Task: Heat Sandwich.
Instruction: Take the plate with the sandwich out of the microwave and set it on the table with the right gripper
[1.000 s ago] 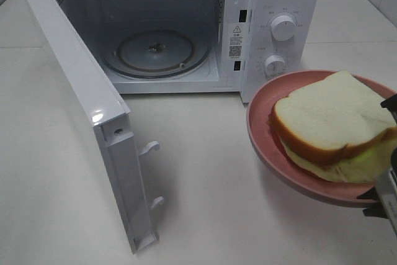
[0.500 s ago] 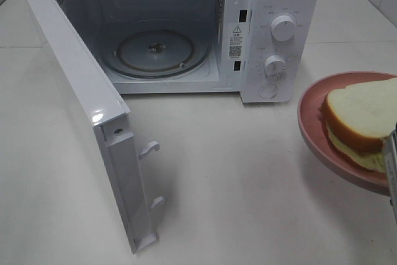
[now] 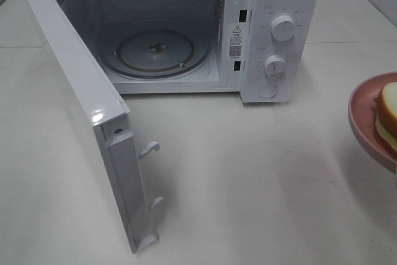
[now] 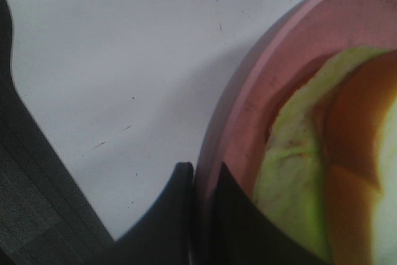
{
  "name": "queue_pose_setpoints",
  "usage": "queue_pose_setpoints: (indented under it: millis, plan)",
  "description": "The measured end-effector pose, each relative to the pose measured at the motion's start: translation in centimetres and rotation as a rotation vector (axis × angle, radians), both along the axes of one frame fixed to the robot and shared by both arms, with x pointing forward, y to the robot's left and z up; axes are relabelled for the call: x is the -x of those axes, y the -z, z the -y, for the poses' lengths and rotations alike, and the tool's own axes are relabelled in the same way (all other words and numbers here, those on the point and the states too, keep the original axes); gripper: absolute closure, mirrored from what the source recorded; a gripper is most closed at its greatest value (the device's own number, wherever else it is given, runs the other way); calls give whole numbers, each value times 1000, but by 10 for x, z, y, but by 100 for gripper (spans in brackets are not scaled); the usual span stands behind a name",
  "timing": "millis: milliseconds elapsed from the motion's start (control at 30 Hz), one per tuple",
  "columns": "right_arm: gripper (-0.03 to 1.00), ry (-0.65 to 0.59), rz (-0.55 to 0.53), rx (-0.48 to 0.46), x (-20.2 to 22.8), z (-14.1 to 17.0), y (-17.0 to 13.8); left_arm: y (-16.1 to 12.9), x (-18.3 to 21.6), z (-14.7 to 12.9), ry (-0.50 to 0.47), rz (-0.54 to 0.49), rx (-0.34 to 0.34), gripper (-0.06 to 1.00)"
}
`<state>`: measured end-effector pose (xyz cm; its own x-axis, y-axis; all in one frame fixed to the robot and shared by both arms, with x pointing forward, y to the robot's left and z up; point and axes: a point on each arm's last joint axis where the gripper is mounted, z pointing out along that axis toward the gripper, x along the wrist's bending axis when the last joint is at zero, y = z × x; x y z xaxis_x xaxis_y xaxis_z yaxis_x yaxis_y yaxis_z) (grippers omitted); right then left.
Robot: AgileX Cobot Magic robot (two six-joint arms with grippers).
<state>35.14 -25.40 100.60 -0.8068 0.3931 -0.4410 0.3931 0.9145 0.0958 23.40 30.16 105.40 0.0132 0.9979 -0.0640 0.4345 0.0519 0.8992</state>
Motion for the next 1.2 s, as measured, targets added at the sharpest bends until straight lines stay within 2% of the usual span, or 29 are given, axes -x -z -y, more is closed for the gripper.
queue_pose_setpoints:
  millis: [100,333,400,867,1200]
  plan:
    - [91,40,8,-8,0,1,0,0,0,0,0,0,0,-3]
    - [91,232,58,-8,-10,3,-4,0,0,0,0,0,0,-3]
    - [91,247,61,-7,-12,2,-5,0,0,0,0,0,0,-3]
    - [91,546,57,-11,-58,-26,-3,0,0,0,0,0,0,-3]
    - [91,631,74,1,-80,-40,0,0,0,0,0,0,0,-3]
